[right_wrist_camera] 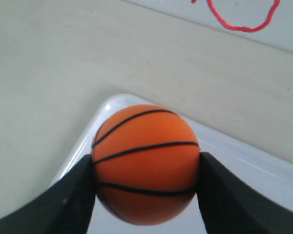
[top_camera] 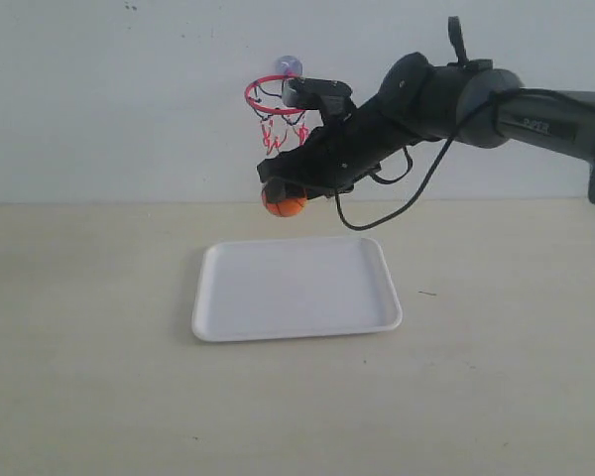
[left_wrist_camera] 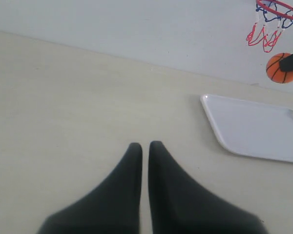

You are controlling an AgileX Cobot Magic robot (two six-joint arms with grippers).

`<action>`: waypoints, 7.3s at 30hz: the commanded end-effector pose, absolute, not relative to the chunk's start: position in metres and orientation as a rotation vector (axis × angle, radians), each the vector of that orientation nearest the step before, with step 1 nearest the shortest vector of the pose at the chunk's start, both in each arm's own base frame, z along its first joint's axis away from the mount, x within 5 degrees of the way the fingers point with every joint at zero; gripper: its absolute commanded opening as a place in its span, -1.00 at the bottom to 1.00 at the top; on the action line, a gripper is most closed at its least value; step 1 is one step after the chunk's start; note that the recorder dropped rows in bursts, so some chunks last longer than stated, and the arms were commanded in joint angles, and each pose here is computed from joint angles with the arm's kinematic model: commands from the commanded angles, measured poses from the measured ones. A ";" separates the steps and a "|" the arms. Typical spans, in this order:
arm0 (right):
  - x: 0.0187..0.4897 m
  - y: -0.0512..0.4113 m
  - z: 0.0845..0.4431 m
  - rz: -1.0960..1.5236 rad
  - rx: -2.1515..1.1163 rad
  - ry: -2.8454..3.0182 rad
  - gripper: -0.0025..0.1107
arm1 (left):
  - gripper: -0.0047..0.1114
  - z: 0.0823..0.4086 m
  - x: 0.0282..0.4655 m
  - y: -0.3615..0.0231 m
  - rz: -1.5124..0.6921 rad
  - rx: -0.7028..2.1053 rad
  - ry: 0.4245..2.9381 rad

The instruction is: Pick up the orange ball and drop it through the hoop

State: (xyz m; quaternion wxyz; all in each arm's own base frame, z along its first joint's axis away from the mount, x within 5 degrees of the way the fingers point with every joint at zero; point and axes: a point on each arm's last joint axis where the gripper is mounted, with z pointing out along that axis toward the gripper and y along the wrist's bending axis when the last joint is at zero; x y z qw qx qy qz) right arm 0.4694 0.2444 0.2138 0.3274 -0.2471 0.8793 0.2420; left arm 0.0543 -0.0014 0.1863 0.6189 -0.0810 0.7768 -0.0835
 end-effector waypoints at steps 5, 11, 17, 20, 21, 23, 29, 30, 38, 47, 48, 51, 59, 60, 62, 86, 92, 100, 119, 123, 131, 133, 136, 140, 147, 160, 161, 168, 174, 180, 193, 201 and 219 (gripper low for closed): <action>0.455 0.239 0.237 0.663 -0.663 2.351 -0.96 | -0.85 0.186 0.054 -0.001 -0.193 -0.193 1.783; 0.443 0.234 0.235 0.657 -0.667 2.387 -0.96 | -0.85 0.186 0.054 -0.001 -0.193 -0.193 1.783; 0.425 0.222 0.235 0.603 -0.661 2.368 -0.96 | -0.85 0.186 0.054 -0.001 -0.193 -0.193 1.783; 0.415 0.217 0.249 0.574 -0.714 2.321 -0.96 | -0.85 0.186 0.054 -0.001 -0.193 -0.193 1.783; 0.412 0.216 0.255 0.570 -0.742 2.307 -0.96 | -0.85 0.186 0.054 -0.001 -0.193 -0.193 1.783; 0.407 0.214 0.271 0.569 -0.745 2.273 -0.96 | -0.85 0.186 0.054 -0.001 -0.193 -0.193 1.783; 0.402 0.205 0.325 0.525 -0.632 2.066 -0.96 | -0.85 0.186 0.054 -0.001 -0.193 -0.193 1.783; 0.402 0.205 0.330 0.525 -0.607 2.040 -0.96 | -0.85 0.186 0.054 -0.001 -0.193 -0.193 1.783; 0.422 0.202 0.334 0.502 -0.398 1.890 -0.96 | -0.85 0.186 0.054 -0.001 -0.193 -0.193 1.783; 0.459 0.222 0.324 0.564 -0.374 1.851 -0.96 | -0.85 0.186 0.054 -0.001 -0.193 -0.193 1.783; 0.463 0.224 0.325 0.572 -0.373 1.843 -0.96 | -0.85 0.186 0.054 -0.001 -0.193 -0.193 1.783; 0.480 0.233 0.324 0.635 -0.332 1.807 -0.96 | -0.85 0.186 0.054 -0.001 -0.193 -0.193 1.783; 0.504 0.243 0.310 0.666 -0.300 1.764 -0.96 | -0.85 0.186 0.054 -0.001 -0.193 -0.193 1.783; 0.505 0.243 0.310 0.660 -0.307 1.757 -0.96 | -0.85 0.186 0.054 -0.001 -0.193 -0.193 1.783; 0.505 0.244 0.307 0.648 -0.325 1.760 -0.96 | -0.85 0.186 0.054 -0.001 -0.193 -0.193 1.783; 0.510 0.243 0.297 0.532 -0.408 1.725 -0.96 | -0.85 0.186 0.054 -0.001 -0.193 -0.193 1.783; 0.511 0.242 0.299 0.518 -0.390 1.711 -0.96 | -0.85 0.186 0.054 -0.001 -0.193 -0.193 1.783; 0.511 0.242 0.299 0.518 -0.390 1.711 -0.46 | -0.85 0.186 0.054 -0.001 -0.193 -0.193 1.783; 0.511 0.241 0.299 0.512 -0.394 1.710 0.05 | -0.85 0.186 0.054 -0.001 -0.193 -0.193 1.783; 0.512 0.241 0.299 0.508 -0.389 1.706 0.05 | -0.85 0.186 0.054 -0.001 -0.193 -0.193 1.783; 0.512 0.240 0.299 0.496 -0.390 1.700 0.33 | -0.85 0.186 0.054 -0.001 -0.193 -0.193 1.783; 0.512 0.240 0.299 0.496 -0.390 1.700 0.33 | -0.85 0.186 0.054 -0.001 -0.193 -0.193 1.783; 0.512 0.240 0.299 0.496 -0.390 1.700 0.33 | -0.85 0.186 0.054 -0.001 -0.193 -0.193 1.783; 0.512 0.241 0.299 0.500 -0.399 1.706 0.33 | -0.85 0.186 0.054 -0.001 -0.193 -0.193 1.783; 0.506 0.237 0.305 0.572 -0.435 1.766 0.02 | -0.85 0.186 0.054 -0.001 -0.193 -0.193 1.783; 0.481 0.142 0.322 0.864 -0.595 2.209 -0.96 | -0.85 0.186 0.054 -0.001 -0.193 -0.193 1.783; 0.479 0.137 0.323 0.882 -0.591 2.234 -0.96 | -0.85 0.186 0.054 -0.001 -0.193 -0.193 1.783; 0.439 0.126 0.371 0.888 -0.604 2.287 -0.96 | -0.85 0.186 0.054 -0.001 -0.193 -0.193 1.783; 0.399 0.113 0.380 0.786 -0.538 2.338 -0.96 | -0.85 0.186 0.054 -0.001 -0.193 -0.193 1.783; 0.334 0.099 0.361 0.762 -0.381 2.351 -0.96 | -0.85 0.186 0.054 -0.001 -0.193 -0.193 1.783; 0.204 0.074 0.307 0.737 -0.210 2.387 -0.96 | -0.85 0.186 0.054 -0.001 -0.193 -0.193 1.783; 0.177 0.074 0.298 0.831 -0.139 2.478 -0.96 | -0.85 0.186 0.054 -0.001 -0.193 -0.193 1.783; 0.180 0.072 0.301 0.797 -0.125 2.435 -0.96 | -0.85 0.186 0.054 -0.001 -0.193 -0.193 1.783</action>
